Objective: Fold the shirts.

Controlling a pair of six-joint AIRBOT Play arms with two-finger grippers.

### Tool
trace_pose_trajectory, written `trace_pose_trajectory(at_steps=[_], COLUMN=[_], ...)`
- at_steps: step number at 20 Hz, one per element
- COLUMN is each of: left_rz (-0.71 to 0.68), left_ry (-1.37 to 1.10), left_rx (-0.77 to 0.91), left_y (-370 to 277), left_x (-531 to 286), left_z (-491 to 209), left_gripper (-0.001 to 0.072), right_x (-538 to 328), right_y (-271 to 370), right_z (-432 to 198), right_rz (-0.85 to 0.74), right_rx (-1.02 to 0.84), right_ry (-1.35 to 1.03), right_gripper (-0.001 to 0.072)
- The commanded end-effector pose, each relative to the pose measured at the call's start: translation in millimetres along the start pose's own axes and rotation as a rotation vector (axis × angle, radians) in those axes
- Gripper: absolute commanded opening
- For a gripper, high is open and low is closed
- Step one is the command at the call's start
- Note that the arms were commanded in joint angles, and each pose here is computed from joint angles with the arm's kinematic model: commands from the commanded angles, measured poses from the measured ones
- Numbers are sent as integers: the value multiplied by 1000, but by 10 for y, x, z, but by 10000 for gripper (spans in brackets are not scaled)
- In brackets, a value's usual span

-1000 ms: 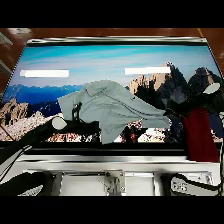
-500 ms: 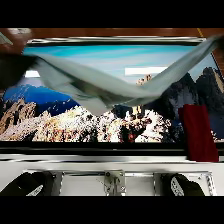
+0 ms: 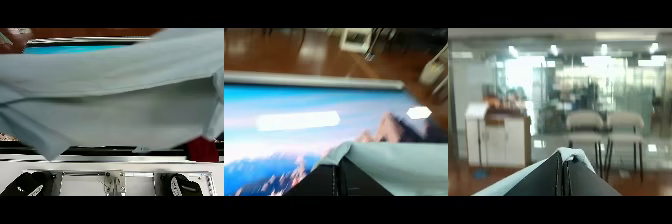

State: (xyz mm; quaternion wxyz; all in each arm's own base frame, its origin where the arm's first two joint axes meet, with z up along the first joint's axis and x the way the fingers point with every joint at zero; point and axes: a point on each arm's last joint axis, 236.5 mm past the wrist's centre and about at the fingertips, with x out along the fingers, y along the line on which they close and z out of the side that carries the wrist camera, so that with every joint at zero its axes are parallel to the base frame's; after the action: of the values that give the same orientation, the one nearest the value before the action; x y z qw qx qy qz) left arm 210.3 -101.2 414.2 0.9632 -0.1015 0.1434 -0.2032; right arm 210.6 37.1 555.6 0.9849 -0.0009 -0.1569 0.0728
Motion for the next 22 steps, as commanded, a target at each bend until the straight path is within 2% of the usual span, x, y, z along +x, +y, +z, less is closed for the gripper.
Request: trace_pose_trajectory(at_steps=[1,5,9,12,18,22], left_rz=[157,364,500,450,323,346], left_ry=[205,399,564,551,507,651], left_rx=[-17,41,8,-96,-313,-392], left_y=[376,870,1370,1551,1574,1668], left_x=[299,827,1459,2099,3191,3425], left_z=[-631,-1306,-1820,-1992,-2494,-3185], left_gripper=[35,35,34,35,36,38], right_x=[167,521,928,1301,1985,1693], right_y=[-128,-368,-711,-703,-294,89], right_z=[-931,-2617,-4070,-4709,-5462,-6201], right_rz=[3,36,-20,-25,-23,12], right_rx=[21,228,362,392,404,427], right_ry=[360,881,1087,1093,966,1173], right_gripper=[54,54,54,54,55,55])
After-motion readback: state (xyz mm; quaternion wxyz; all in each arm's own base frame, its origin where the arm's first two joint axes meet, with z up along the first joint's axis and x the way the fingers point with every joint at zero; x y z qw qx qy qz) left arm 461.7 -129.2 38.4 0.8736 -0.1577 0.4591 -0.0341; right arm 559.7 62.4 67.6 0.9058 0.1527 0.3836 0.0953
